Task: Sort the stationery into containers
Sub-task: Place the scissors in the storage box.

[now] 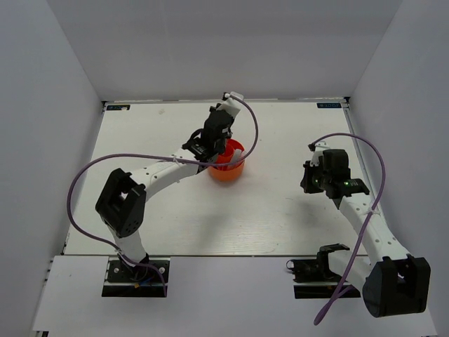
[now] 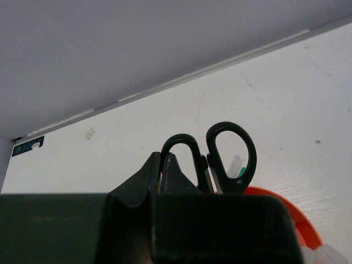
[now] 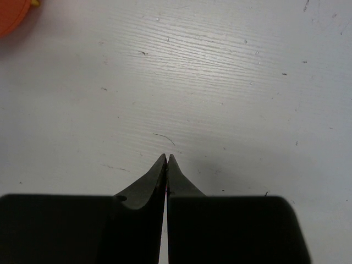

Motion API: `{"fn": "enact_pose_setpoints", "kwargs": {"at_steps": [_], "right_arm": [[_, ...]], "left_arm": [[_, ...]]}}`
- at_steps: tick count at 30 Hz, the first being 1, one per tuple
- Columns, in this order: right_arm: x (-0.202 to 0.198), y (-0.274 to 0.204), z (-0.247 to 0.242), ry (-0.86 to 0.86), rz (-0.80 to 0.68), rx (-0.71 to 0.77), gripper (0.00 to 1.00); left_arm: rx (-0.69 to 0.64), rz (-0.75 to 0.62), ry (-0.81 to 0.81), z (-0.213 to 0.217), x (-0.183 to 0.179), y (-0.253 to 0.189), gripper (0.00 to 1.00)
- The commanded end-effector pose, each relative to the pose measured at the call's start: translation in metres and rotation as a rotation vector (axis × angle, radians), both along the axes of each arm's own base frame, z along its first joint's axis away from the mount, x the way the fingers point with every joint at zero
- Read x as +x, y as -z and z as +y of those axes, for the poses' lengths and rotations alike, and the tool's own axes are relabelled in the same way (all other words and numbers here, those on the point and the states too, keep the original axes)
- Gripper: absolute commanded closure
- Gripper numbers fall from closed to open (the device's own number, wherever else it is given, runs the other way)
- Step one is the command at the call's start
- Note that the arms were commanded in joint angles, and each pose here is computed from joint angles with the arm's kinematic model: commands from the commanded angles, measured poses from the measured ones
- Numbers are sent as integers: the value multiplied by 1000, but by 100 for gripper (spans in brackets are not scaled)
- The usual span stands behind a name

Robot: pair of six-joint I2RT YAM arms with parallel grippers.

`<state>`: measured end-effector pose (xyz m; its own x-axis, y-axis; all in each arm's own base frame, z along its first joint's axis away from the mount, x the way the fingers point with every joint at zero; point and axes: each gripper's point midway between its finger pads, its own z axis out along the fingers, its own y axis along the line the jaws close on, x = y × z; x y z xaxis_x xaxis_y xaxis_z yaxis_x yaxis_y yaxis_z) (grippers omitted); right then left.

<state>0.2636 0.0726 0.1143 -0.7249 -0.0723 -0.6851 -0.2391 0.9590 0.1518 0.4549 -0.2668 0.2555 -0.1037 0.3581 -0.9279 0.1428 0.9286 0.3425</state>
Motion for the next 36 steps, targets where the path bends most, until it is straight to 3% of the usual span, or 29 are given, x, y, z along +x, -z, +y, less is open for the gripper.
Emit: {"fn": "enact_pose_setpoints", "kwargs": {"at_steps": [1, 13, 26, 29, 31, 32, 33, 36], "right_arm": [[3, 1, 1, -7, -7, 10, 98], [4, 3, 1, -7, -2, 5, 98], [4, 2, 2, -11, -5, 11, 98], [3, 1, 2, -11, -9, 11, 98], [4, 0, 2, -11, -11, 12, 98], [3, 1, 2, -13, -9, 14, 98], [3, 2, 2, -11, -7, 13, 98], [3, 1, 1, -9, -9, 12, 98]], "left_arm": [[-126, -92, -44, 14, 6, -47, 100], [-138, -60, -34, 11, 18, -18, 100], [-93, -22, 39, -13, -19, 22, 100], [-93, -20, 38, -11, -26, 23, 94], [-97, -29, 42, -10, -32, 18, 72], [-93, -23, 45, -9, -34, 22, 72], [-94, -27, 53, -11, -37, 19, 60], [-93, -34, 54, -9, -46, 14, 49]]}}
